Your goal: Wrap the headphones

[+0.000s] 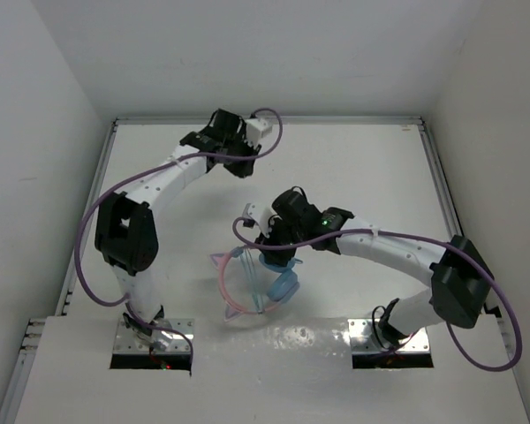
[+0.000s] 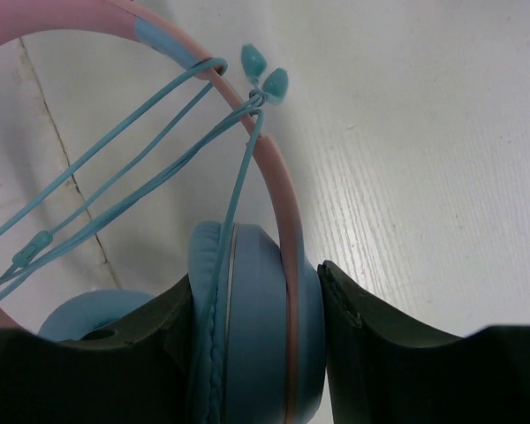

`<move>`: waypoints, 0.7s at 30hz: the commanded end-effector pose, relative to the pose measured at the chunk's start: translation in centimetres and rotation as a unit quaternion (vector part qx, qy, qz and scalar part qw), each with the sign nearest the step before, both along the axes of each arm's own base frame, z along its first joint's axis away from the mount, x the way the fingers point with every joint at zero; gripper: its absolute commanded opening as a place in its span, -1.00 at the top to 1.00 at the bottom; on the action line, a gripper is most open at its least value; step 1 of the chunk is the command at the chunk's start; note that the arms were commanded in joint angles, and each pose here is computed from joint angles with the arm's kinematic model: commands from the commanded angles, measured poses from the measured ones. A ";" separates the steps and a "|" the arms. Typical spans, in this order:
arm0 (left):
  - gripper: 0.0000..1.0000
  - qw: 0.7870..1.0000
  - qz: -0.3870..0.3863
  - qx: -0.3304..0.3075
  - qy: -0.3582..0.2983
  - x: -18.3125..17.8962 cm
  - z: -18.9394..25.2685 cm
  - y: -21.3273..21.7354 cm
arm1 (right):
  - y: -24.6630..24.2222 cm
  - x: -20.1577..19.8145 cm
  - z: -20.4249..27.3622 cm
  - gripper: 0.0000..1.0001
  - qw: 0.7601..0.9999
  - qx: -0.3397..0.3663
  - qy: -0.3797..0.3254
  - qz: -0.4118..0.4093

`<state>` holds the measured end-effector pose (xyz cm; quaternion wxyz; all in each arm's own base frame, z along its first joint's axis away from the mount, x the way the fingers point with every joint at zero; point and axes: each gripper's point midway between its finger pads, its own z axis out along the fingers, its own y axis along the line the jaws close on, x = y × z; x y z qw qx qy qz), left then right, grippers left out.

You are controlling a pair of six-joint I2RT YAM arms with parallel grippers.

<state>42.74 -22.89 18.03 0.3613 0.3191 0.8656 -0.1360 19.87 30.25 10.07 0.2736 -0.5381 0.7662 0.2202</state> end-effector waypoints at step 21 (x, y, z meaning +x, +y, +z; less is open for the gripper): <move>0.53 0.911 -0.305 -0.237 0.144 -16.4 -6.4 -7.3 | -2.5 -0.2 3.0 1.00 0.995 0.054 -0.064 -0.051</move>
